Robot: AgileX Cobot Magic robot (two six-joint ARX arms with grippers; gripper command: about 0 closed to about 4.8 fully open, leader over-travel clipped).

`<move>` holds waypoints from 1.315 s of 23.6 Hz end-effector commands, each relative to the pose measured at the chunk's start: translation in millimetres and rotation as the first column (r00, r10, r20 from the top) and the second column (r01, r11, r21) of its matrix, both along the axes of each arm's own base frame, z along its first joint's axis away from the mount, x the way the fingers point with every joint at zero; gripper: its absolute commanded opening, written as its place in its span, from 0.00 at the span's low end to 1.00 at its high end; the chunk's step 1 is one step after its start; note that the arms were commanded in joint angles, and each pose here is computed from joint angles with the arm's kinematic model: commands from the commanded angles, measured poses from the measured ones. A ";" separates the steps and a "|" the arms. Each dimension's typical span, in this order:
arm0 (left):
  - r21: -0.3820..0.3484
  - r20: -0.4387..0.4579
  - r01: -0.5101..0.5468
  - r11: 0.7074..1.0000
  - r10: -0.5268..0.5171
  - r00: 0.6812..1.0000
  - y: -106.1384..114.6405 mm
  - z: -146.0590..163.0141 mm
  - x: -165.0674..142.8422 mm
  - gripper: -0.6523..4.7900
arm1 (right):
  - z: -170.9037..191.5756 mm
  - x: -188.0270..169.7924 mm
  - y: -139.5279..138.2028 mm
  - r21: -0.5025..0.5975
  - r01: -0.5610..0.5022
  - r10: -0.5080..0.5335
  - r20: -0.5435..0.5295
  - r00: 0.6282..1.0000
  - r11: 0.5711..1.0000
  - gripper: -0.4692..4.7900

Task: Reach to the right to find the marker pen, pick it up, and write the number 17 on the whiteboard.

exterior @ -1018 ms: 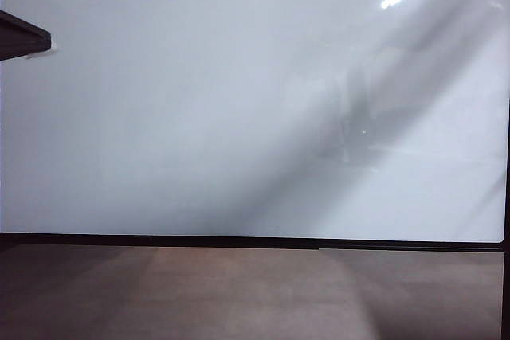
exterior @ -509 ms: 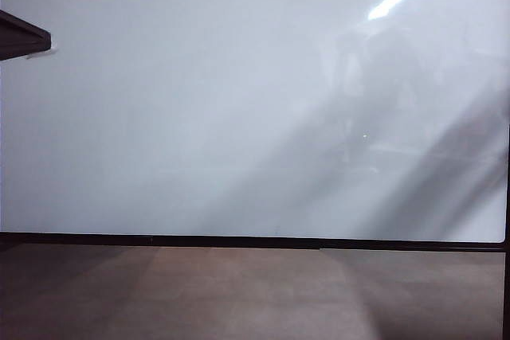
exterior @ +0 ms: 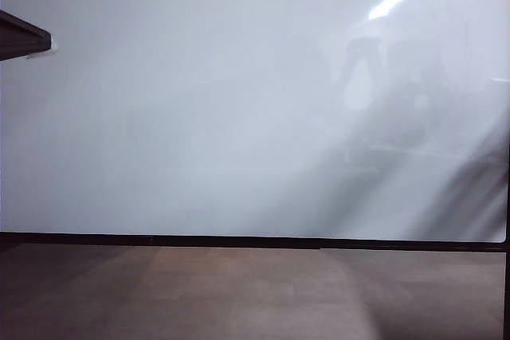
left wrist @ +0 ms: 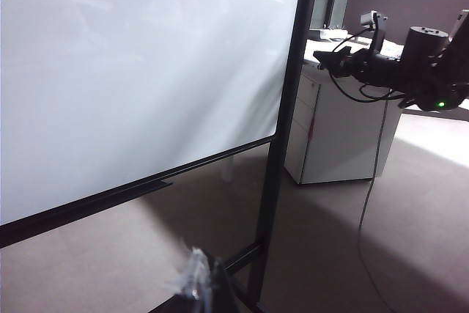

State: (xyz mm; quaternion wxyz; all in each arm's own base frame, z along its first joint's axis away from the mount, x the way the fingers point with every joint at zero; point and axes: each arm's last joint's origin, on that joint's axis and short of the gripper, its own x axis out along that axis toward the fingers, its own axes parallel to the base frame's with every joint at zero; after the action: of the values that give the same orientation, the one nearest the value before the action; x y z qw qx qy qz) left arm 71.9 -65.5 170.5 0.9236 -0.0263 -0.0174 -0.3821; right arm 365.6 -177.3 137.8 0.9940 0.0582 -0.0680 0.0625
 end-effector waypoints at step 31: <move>-0.006 0.008 0.003 1.000 -0.003 1.000 0.0 1.1 -0.1 0.11 | -1.9 27.0 9.7 -0.048 -0.005 0.001 -0.093 0.996 0.999 0.30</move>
State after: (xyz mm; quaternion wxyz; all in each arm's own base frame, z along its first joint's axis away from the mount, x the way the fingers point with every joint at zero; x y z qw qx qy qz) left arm 71.9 -65.5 170.5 0.9236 -0.0263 -0.0174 -0.3821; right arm 391.8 -167.8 132.2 0.9969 0.0436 -0.0107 0.0639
